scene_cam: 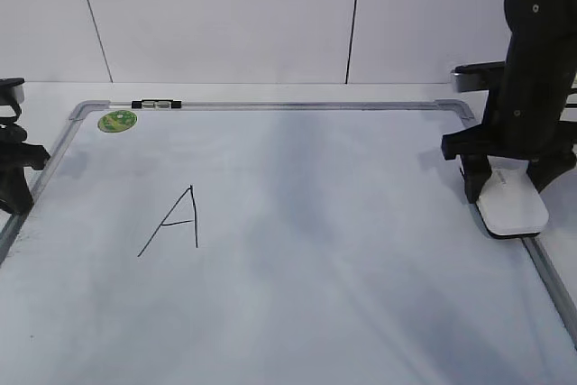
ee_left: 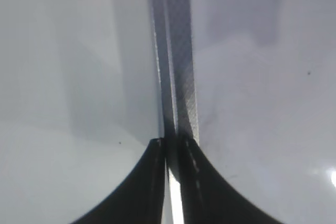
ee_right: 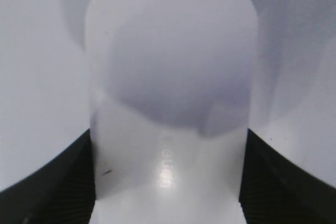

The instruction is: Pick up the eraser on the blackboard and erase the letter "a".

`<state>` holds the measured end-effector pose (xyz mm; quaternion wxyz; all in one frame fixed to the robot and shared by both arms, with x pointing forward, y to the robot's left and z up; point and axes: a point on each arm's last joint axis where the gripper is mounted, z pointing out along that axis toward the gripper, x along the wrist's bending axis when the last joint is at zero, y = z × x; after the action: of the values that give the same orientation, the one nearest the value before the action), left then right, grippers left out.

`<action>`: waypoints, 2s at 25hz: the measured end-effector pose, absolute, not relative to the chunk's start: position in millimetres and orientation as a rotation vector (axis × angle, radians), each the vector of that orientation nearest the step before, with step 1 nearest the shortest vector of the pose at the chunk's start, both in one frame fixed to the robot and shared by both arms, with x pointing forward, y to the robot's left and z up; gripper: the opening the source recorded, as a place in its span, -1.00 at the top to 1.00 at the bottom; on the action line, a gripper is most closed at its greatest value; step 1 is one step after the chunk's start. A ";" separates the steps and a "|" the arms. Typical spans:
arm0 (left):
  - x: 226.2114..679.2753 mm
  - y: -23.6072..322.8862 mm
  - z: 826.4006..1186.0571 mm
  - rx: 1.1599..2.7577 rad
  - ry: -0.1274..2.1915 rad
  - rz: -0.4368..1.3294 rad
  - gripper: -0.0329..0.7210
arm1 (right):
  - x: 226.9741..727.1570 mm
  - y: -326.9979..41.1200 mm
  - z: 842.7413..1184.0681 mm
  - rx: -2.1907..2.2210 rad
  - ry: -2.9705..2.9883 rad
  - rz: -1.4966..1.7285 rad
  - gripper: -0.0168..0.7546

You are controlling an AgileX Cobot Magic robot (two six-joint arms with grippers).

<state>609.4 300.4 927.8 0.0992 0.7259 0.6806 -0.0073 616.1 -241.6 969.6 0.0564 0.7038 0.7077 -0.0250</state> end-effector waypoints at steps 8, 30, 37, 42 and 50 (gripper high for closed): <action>609.4 300.3 927.9 2.145 2.013 -0.023 0.77 | 621.0 -238.0 968.7 2.156 2.116 0.020 -0.53; 609.4 300.2 927.9 2.145 2.012 -0.024 0.76 | 624.4 -241.1 953.6 2.170 2.081 -0.055 -0.53; 609.4 300.2 927.9 2.145 2.012 -0.024 0.75 | 628.3 -241.1 957.9 2.156 2.073 -0.039 -0.53; 609.6 300.2 927.9 2.144 2.011 -0.022 0.75 | 631.4 -240.1 963.1 2.152 2.066 -0.010 -0.53; 609.6 300.2 927.9 2.144 2.011 -0.022 0.75 | 631.1 -236.1 964.3 2.164 2.104 0.029 -0.53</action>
<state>609.6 300.2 927.9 0.1008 0.7255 0.6807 -0.0075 631.1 -236.1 964.3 0.0614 0.7155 0.6958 0.0098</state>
